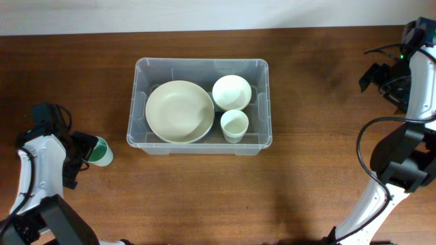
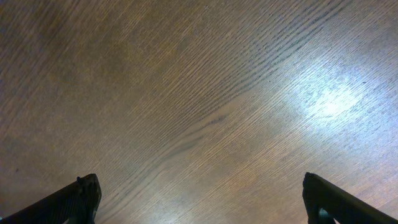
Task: Pack container
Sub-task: 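Move the left gripper to the mint-green cup and grasp it, then lift the mint-green cup and carry it over the bin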
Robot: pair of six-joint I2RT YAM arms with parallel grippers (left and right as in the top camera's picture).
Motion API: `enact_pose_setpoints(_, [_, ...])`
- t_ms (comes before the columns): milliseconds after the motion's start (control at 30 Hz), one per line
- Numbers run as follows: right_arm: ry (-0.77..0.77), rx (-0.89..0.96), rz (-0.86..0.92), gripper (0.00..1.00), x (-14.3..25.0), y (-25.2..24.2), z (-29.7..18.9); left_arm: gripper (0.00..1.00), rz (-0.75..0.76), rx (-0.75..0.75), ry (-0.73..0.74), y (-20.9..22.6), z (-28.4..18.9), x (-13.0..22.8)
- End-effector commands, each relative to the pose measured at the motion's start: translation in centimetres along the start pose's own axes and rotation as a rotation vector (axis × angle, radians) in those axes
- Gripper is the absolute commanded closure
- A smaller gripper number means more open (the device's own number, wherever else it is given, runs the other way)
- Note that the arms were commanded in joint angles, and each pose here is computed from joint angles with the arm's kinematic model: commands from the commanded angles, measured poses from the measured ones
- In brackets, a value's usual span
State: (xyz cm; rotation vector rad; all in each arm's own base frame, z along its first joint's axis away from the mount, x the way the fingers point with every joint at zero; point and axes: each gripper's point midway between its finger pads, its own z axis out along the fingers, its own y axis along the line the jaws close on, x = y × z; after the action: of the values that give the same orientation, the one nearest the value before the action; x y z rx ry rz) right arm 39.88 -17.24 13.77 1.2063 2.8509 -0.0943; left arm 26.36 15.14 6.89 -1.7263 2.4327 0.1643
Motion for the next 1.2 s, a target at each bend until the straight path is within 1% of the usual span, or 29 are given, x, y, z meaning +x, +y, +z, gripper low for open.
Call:
enact_pose_setpoints(0, [0.003, 0.003, 0.003, 0.01, 0.0, -0.2, 0.1, 0.01, 0.048, -0.01, 0.026, 0.0, 1.0, 0.3])
enact_pose_setpoints(233, [0.003, 0.003, 0.003, 0.01, 0.0, -0.2, 0.1, 0.01, 0.055, -0.024, 0.106, -0.4, 3.4, 1.4])
enact_pose_setpoints(267, [0.003, 0.003, 0.003, 0.01, 0.0, -0.2, 0.1, 0.04, 0.055, -0.028, 0.117, -0.4, 3.7, 1.6])
enact_pose_setpoints(300, [0.003, 0.003, 0.002, 0.01, 0.0, -0.2, 0.1, 0.17, 0.056, -0.033, 0.123, -0.4, 3.9, 1.7])
enact_pose_setpoints(367, [0.003, 0.003, 0.003, 0.01, 0.0, -0.2, 0.1, 0.33, 0.056, -0.032, 0.12, -0.4, 3.8, 1.6])
enact_pose_setpoints(400, [0.003, 0.003, 0.003, 0.01, 0.0, -0.2, 0.1, 0.39, 0.055, -0.029, 0.117, -0.5, 3.7, 1.5])
enact_pose_setpoints(467, [0.003, 0.003, 0.003, 0.01, 0.0, -0.2, 0.1, 0.43, 0.055, -0.02, 0.107, -0.8, 3.4, 1.1])
enact_pose_setpoints(533, [0.003, 0.003, 0.003, 0.01, 0.0, -0.2, 0.1, 0.44, 0.074, -0.004, 0.092, -1.3, 2.8, 0.5])
enact_pose_setpoints(600, [0.003, 0.003, 0.003, 0.01, 0.0, -0.2, 0.1, 0.51, 0.112, 0.022, 0.064, -2.1, 1.6, -0.6])
enact_pose_setpoints(667, [0.003, 0.003, 0.003, 0.01, 0.0, -0.2, 0.1, 0.68, 0.128, 0.044, 0.033, -2.8, 0.0, -1.7])
enact_pose_setpoints(700, [0.003, 0.003, 0.003, 0.01, 0.0, -0.2, 0.1, 0.84, 0.126, 0.06, 0.014, -3.3, -1.1, -2.4])
enact_pose_setpoints(733, [0.003, 0.003, 0.003, 0.01, 0.0, -0.2, 0.1, 0.93, 0.123, 0.074, -0.001, -3.6, -2.1, -2.9])
enact_pose_setpoints(767, [0.003, 0.003, 0.003, 0.01, 0.0, -0.2, 0.1, 0.99, 0.121, 0.09, -0.02, -4.0, -3.2, -3.6])
enact_pose_setpoints(867, [0.003, 0.003, 0.003, 0.01, 0.0, -0.2, 0.1, 0.99, 0.114, 0.136, -0.069, -4.9, -6.7, -5.1])
enact_pose_setpoints(1000, [0.003, 0.003, 0.003, 0.01, 0.0, -0.2, 0.1, 0.99, 0.108, 0.219, -0.156, -5.9, -12.7, -6.9])
enact_pose_setpoints(1100, [0.003, 0.003, 0.003, 0.01, 0.0, -0.2, 0.1, 0.99, 0.156, 0.337, -0.259, -7.3, -18.4, -7.8])
enact_pose_setpoints(1133, [0.003, 0.003, 0.003, 0.01, 0.0, -0.2, 0.1, 0.99, 0.214, 0.428, -0.318, -8.6, -22.0, -7.6])
enact_pose_setpoints(1167, [0.003, 0.003, 0.003, 0.01, 0.0, -0.2, 0.1, 0.99, 0.261, 0.483, -0.353, -9.5, -24.1, -7.2])
